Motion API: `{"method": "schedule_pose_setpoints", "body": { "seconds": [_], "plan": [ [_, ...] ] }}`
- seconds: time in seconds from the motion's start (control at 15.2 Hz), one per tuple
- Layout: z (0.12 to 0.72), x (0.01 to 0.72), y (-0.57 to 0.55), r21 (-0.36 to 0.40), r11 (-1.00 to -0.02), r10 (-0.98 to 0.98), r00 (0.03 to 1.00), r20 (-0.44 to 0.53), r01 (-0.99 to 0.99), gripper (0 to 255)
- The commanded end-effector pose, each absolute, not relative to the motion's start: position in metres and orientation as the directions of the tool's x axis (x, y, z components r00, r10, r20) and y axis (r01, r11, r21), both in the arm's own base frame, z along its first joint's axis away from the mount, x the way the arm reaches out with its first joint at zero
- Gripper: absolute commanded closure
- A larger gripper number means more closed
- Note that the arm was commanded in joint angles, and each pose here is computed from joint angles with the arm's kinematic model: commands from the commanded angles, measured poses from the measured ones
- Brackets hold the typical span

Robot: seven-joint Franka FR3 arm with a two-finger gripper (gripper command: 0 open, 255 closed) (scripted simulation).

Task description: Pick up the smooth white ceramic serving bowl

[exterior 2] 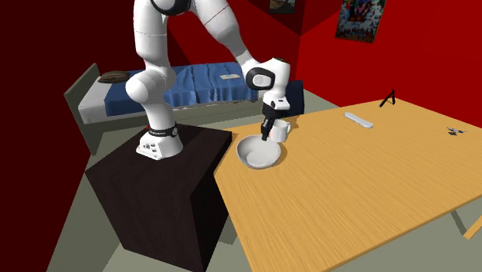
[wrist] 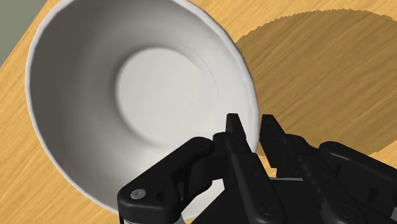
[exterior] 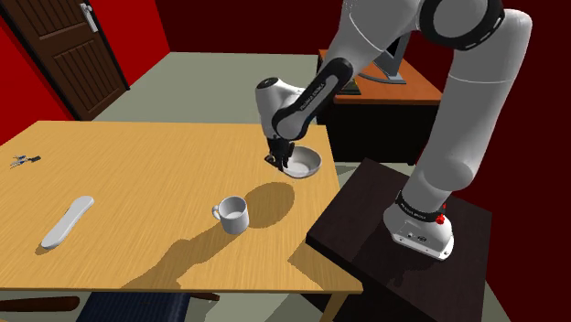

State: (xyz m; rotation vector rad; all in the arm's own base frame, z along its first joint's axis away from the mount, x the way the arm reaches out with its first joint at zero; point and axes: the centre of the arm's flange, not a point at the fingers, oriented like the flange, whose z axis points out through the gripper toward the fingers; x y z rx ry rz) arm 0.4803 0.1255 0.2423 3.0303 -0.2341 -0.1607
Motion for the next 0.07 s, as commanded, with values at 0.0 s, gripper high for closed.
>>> {"method": "schedule_pose_setpoints", "body": {
  "seconds": [0.0],
  "plan": [
    [0.2451, 0.4796, 0.1248, 0.106, -0.983, -0.158, 0.983, -0.098, -0.148, 255]
  ]
}}
